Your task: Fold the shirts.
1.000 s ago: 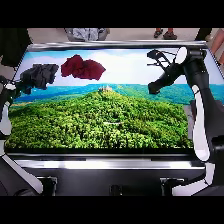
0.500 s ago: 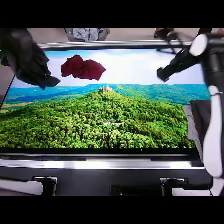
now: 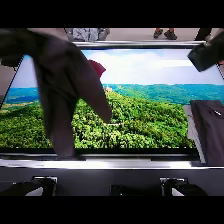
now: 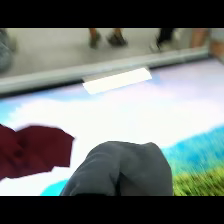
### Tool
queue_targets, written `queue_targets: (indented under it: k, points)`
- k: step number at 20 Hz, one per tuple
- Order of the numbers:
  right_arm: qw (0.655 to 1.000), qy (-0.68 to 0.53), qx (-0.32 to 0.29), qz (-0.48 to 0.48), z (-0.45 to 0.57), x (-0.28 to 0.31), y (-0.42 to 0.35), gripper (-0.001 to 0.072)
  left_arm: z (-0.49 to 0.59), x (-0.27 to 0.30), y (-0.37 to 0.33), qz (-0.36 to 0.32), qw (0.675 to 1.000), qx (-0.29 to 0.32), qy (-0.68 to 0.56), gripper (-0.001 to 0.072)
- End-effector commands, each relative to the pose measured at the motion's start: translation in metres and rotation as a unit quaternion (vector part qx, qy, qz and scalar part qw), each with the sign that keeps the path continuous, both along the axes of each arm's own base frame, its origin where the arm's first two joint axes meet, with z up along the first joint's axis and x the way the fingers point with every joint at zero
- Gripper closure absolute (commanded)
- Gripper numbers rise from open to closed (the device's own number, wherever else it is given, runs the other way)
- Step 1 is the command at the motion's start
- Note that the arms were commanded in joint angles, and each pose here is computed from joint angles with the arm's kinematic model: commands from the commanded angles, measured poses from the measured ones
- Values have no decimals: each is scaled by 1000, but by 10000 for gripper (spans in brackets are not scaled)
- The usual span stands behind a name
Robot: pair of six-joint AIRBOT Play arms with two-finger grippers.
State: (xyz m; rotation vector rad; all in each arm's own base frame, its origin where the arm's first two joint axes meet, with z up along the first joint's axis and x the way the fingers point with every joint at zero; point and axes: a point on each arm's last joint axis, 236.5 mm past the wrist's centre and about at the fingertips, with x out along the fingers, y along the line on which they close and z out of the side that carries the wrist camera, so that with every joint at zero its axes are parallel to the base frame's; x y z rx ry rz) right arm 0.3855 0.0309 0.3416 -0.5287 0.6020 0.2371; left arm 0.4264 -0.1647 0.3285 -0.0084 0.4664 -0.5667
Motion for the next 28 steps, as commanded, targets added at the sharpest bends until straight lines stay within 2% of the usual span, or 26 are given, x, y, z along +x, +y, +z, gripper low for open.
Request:
queue_targets:
  k: [1, 6, 7, 8, 10, 11, 13, 14, 16, 18, 20, 23, 25, 26, 28]
  points:
    - [998, 58, -2, -3, -11, -43, -4, 44, -101, -21, -78, -88, 989, 40, 114, 682]
    - [994, 108, -6, -3, -36, -39, -3, 44, -270, -57, -198, -191, 943, 104, 252, 676]
    - [993, 119, -7, -3, -44, -32, -3, 44, -291, -67, -210, -199, 934, 113, 276, 450]
    - [991, 134, -10, -1, -54, -24, -2, 42, -299, -74, -214, -195, 926, 114, 302, -13]
    - [983, 178, -27, 17, -82, -12, 1, 23, -274, -59, -188, -179, 928, 142, 296, -12]
    - [977, 208, -34, 26, -100, -7, 2, 12, -247, -33, -154, -146, 938, 169, 264, -12]
    - [960, 275, -34, 52, -140, 3, 12, 11, -192, 12, -63, -39, 955, 199, 217, -12]
    - [949, 305, -19, 76, -161, 9, 25, 11, -179, 18, -16, 12, 954, 192, 231, -12]
    - [927, 352, 25, 123, -198, 20, 55, 11, -196, -6, 68, 91, 922, 152, 345, -12]
    - [902, 400, 62, 153, -231, 25, 77, 11, -240, -50, 116, 133, 872, 106, 458, -11]
    - [876, 445, 81, 167, -258, 22, 87, 16, -285, -110, 121, 133, 835, 62, 531, -10]
    - [861, 471, 81, 175, -282, 24, 88, 17, -348, -178, 91, 132, 827, 10, 546, -7]
    - [860, 474, 83, 172, -290, 28, 89, 17, -383, -216, 65, 122, 812, -11, 571, -7]
    - [859, 474, 83, 172, -291, 29, 89, 17, -397, -230, 52, 112, 803, -18, 586, -7]
    - [858, 477, 82, 174, -291, 27, 89, 18, -415, -237, 36, 105, 805, -16, 584, -7]
